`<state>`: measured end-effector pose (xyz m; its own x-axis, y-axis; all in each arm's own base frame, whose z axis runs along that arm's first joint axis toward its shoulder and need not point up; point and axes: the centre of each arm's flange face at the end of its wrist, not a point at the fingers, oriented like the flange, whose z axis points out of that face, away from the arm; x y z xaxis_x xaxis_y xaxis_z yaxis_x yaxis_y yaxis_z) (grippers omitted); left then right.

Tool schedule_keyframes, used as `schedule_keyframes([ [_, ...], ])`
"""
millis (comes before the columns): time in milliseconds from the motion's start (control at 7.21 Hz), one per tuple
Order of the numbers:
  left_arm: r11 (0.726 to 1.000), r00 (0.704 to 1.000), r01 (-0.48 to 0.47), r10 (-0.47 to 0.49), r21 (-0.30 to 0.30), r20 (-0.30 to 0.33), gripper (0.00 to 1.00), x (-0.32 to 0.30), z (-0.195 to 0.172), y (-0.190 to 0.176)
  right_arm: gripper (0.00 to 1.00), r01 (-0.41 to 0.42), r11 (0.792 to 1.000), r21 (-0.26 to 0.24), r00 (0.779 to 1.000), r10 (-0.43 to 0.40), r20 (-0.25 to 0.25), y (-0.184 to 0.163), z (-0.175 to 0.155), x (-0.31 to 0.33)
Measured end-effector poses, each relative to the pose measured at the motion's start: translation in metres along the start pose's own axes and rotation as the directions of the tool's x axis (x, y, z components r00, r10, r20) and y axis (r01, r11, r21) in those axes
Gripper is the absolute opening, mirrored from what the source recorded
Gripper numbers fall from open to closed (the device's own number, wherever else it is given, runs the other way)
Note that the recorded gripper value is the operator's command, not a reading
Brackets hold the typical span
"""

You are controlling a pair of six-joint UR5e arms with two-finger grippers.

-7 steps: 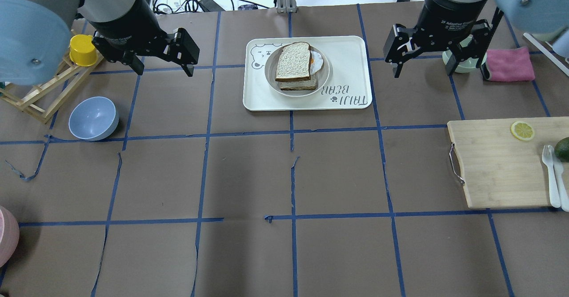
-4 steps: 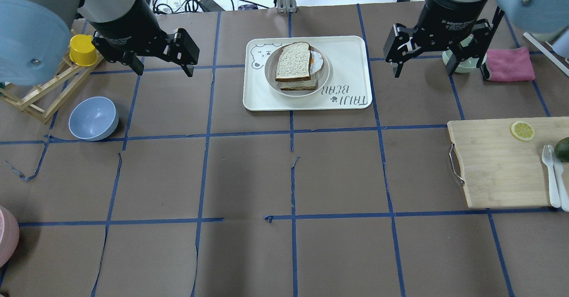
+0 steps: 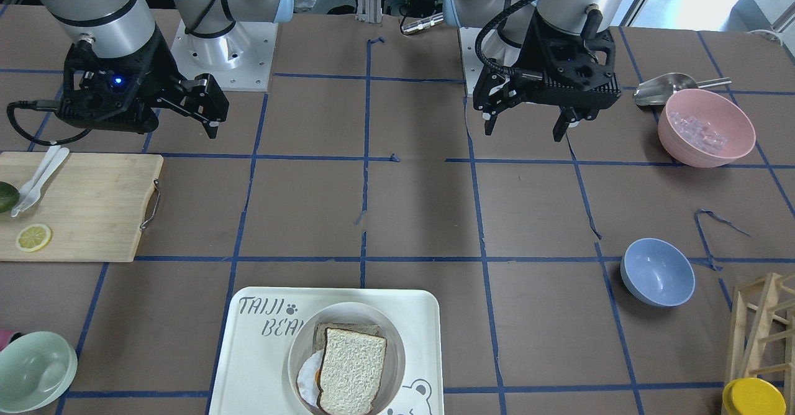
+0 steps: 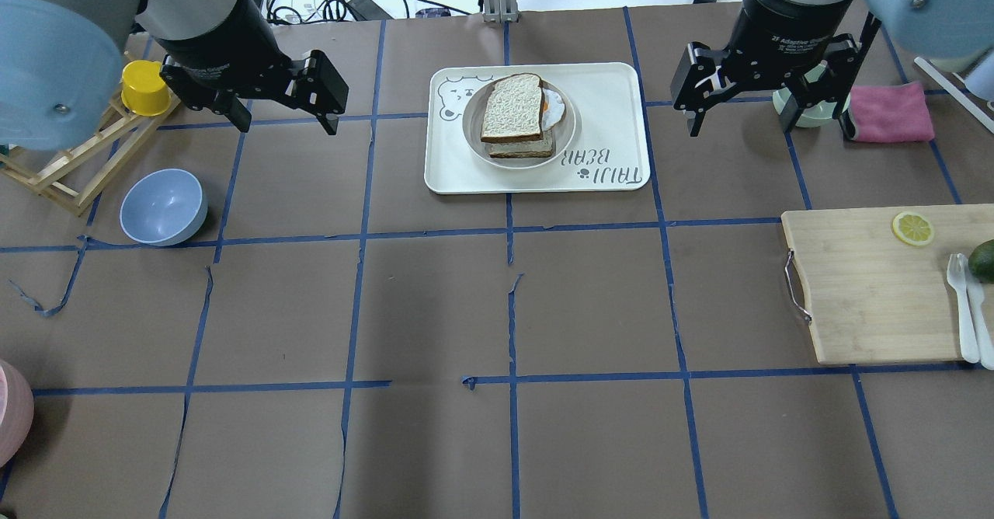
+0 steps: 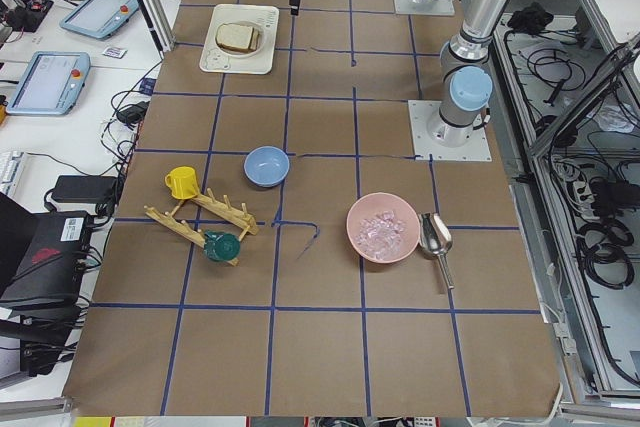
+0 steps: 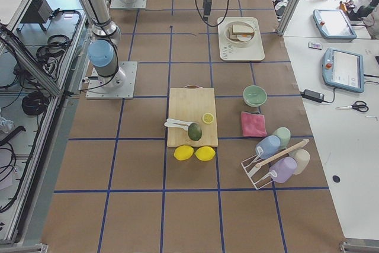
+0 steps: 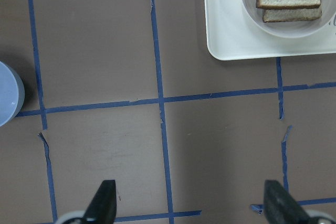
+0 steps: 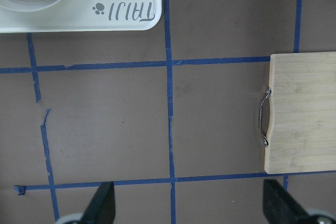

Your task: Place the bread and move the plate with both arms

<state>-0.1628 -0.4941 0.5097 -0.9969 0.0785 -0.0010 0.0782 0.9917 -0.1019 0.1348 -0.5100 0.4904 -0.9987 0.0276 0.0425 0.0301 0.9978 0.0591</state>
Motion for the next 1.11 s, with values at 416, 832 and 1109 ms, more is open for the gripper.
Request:
schedule_keyframes([
  [416,1.000,1.000,0.001,-0.001,0.000,-0.003,1.00,0.0003,-0.0001,0.0001,1.00,0.004,1.000,-0.001,1.000,-0.004,0.002,-0.0003,0.0008,-0.0001],
  [832,1.000,1.000,0.001,-0.001,0.000,-0.001,1.00,-0.0001,-0.0010,0.0009,1.00,0.006,1.000,0.000,1.000,-0.006,0.003,-0.0001,-0.0001,0.0003],
  [1109,1.000,1.000,0.000,0.000,0.001,-0.003,1.00,0.0000,-0.0009,0.0010,1.00,0.007,1.000,0.003,1.000,-0.007,0.004,0.0011,-0.0019,0.0006],
])
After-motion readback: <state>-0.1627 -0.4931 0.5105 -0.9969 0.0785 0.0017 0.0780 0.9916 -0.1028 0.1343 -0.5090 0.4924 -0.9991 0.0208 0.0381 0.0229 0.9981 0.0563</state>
